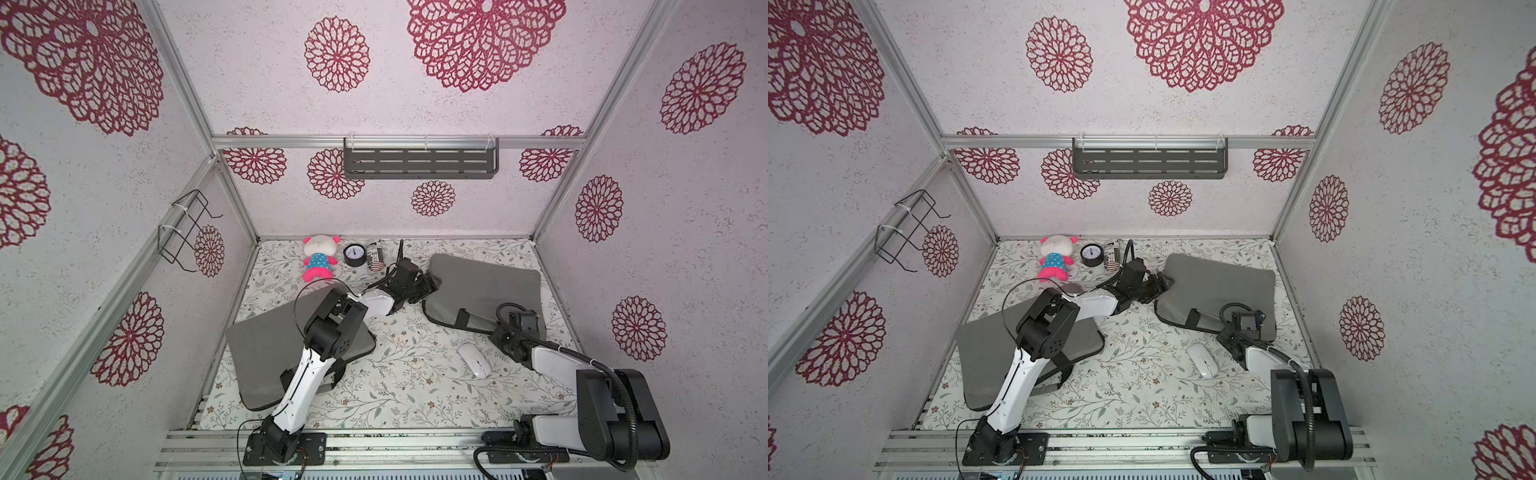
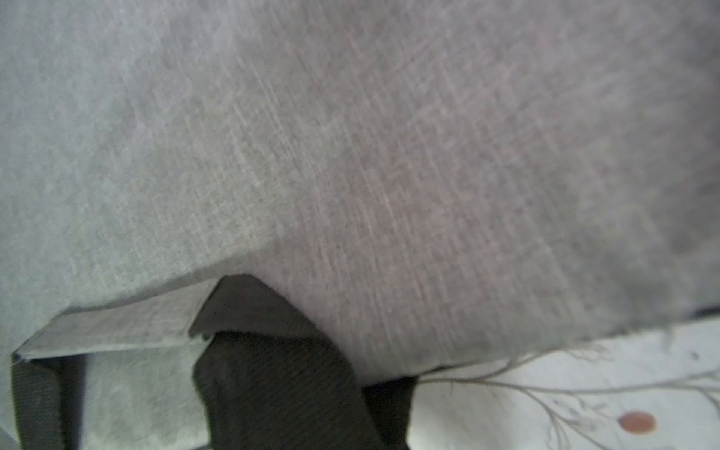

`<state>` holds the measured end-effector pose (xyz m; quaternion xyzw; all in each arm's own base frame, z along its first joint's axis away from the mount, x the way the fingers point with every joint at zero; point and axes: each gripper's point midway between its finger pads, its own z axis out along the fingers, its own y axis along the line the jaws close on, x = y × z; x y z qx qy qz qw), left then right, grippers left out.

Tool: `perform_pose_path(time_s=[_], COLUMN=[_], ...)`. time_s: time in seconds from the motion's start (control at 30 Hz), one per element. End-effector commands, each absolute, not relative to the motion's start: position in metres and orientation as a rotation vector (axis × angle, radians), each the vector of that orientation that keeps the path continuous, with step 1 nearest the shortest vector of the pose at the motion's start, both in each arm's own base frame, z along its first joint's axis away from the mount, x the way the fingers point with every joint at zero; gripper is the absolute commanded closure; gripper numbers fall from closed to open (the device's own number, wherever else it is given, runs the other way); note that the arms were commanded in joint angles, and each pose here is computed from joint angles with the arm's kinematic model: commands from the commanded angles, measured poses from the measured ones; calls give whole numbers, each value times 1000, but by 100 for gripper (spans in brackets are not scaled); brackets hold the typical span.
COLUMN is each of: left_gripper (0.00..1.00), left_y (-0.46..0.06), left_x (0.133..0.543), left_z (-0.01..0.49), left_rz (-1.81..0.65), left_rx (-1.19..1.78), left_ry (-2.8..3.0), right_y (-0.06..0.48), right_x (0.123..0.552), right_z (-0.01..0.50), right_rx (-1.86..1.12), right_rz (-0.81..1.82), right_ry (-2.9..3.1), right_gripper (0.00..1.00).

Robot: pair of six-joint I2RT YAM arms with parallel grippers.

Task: Put the mouse into the laptop bag
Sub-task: Unzip the zipper on the zippered laptop bag.

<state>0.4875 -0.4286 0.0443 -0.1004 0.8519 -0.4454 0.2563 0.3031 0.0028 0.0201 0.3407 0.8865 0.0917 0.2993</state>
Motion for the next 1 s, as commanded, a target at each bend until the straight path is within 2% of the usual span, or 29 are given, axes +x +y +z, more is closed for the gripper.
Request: perform_pose_path(time_s=[0.0,0.03,0.1,0.17,0.23,0.47,0.63,0.8,0.97], left_gripper=[35,43,67,81,88,97,100,100,100], left_y=[-441,-443,-443,-438,-428,-391,-387,-394,-388], left_x=[480,478,475,473,469,459,457,448,430], left_z=[37,36,37,42,43,48,50,49,52], left_rz=[-1242,-1246,-1260,-1265,-1244,-1180,-1181,-1185,-1148], left_rx=[-250,-247,-257,-274,-301,-420,-446,-452,-493], left_ry=[2341,2344,2339,2319,2302,2218,2194,2199,2165], right_y=[6,7,12,17,28,109,165,188,174], right_x=[315,316,319,323,329,344,339,334,329], right_z=[26,26,26,26,27,42,50,53,48], right_rx=[887,884,866,845,811,558,408,353,388], right_rz=[280,284,299,309,326,394,429,445,385], right_ry=[2322,2323,2331,2343,2361,2415,2434,2439,2437], right_gripper=[100,100,100,100,100,100,100,100,100])
